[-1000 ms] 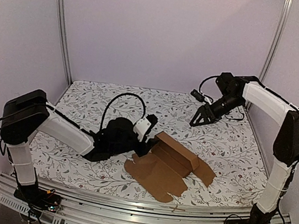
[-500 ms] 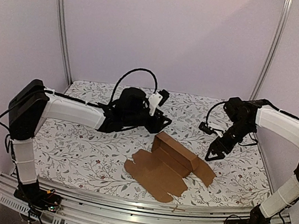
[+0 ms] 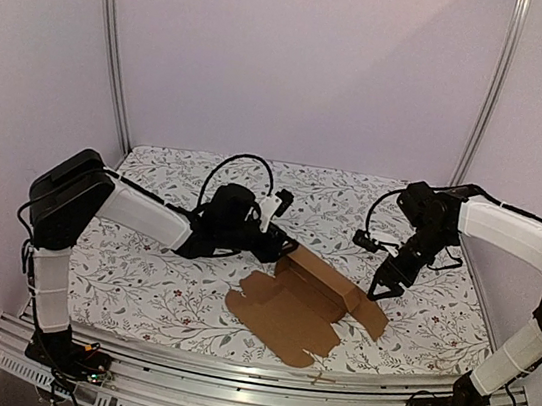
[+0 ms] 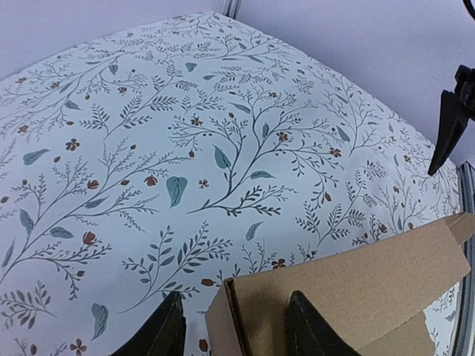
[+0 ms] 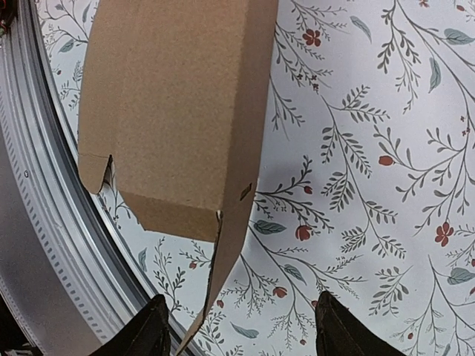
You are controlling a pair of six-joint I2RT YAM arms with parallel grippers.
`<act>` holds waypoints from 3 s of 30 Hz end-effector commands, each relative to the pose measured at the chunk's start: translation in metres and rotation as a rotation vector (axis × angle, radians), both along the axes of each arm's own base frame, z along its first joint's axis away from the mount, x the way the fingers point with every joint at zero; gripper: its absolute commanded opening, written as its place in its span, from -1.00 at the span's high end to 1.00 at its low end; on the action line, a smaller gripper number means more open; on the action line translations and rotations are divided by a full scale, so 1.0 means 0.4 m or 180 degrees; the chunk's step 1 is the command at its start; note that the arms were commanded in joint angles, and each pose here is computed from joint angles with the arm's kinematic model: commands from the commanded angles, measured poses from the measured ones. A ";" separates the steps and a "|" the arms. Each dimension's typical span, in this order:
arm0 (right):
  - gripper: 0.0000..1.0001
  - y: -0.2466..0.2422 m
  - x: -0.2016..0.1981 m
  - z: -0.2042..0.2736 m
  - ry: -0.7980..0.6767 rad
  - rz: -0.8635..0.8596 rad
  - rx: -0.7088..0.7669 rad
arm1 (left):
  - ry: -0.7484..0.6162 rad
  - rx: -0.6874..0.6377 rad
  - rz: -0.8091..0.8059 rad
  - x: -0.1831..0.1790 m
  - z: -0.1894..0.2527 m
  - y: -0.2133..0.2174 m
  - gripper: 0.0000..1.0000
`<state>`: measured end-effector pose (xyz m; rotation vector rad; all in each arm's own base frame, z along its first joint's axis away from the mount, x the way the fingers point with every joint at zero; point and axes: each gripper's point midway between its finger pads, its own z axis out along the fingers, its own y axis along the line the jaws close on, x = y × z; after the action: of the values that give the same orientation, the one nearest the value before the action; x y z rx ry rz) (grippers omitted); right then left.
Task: Fold the paper box
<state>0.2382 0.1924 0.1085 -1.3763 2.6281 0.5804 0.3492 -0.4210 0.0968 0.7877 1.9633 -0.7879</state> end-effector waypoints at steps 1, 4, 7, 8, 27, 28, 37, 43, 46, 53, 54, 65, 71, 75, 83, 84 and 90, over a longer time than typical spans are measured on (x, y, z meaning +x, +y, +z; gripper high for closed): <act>-0.30 0.011 -0.021 -0.003 -0.0002 0.0108 -0.0004 | 0.0245 0.0007 0.0080 -0.009 -0.071 0.037 0.08; -0.30 0.010 -0.036 -0.010 0.0020 0.0157 -0.0040 | 0.0264 -0.0048 0.0137 -0.010 -0.075 0.043 0.09; -0.31 0.015 -0.052 -0.005 0.0067 0.0192 0.0023 | 0.0299 -0.0096 0.0182 -0.016 -0.090 0.052 0.09; -0.31 0.019 -0.057 0.001 0.0080 0.0206 0.0068 | 0.0297 -0.0136 0.0195 -0.018 -0.091 0.055 0.09; 0.70 0.012 0.072 -0.036 -0.0332 0.0037 -0.0439 | 0.0287 -0.0352 0.0552 -0.050 -0.029 0.135 0.10; 0.79 0.017 0.092 -0.030 -0.0407 0.0051 -0.0444 | 0.0265 -0.0363 0.0562 -0.057 -0.017 0.145 0.10; 1.00 0.181 0.235 -0.003 -0.0814 0.0487 -0.0199 | 0.0001 -0.0124 0.0663 -0.084 0.072 0.225 0.04; 0.95 0.268 0.280 -0.035 -0.0891 0.0775 -0.0105 | -0.0099 0.0140 0.0854 -0.019 0.132 0.277 -0.13; 0.69 0.269 0.287 -0.034 -0.0882 0.0773 -0.0128 | 0.0125 0.0162 0.0819 0.036 0.116 0.294 -0.15; 0.31 0.243 0.203 0.054 -0.0700 0.0863 0.0187 | 0.0743 -0.0441 -0.0155 0.056 0.076 0.226 -0.21; 0.29 0.238 0.194 0.059 -0.0661 0.0858 0.0232 | 0.0785 -0.0494 -0.0240 0.057 0.076 0.211 -0.22; 0.24 0.126 0.248 0.055 -0.0401 0.0448 0.0543 | 0.0961 -0.0217 -0.0737 0.036 0.048 0.090 -0.22; 0.27 0.085 0.322 -0.015 -0.0483 0.0242 0.0299 | 0.1135 0.0164 -0.0777 -0.005 -0.030 0.087 -0.10; 0.29 0.084 0.339 -0.077 -0.0473 0.0219 0.0099 | 0.1209 0.0208 -0.0748 -0.038 -0.054 0.114 -0.06; 0.30 0.130 0.300 -0.142 -0.0440 0.0460 -0.0066 | 0.1145 0.0186 -0.0771 -0.072 -0.030 0.126 -0.08; 0.30 0.136 0.293 -0.144 -0.0434 0.0491 -0.0068 | 0.1128 0.0184 -0.0775 -0.073 -0.026 0.126 -0.09; 0.29 0.159 0.282 -0.139 -0.0440 0.0566 -0.0011 | 0.1100 0.0216 -0.0790 -0.091 -0.021 0.130 -0.15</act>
<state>0.3516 0.2539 0.0625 -1.5812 2.4175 0.4827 0.3253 -0.3718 0.0875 0.9692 2.2220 -1.0979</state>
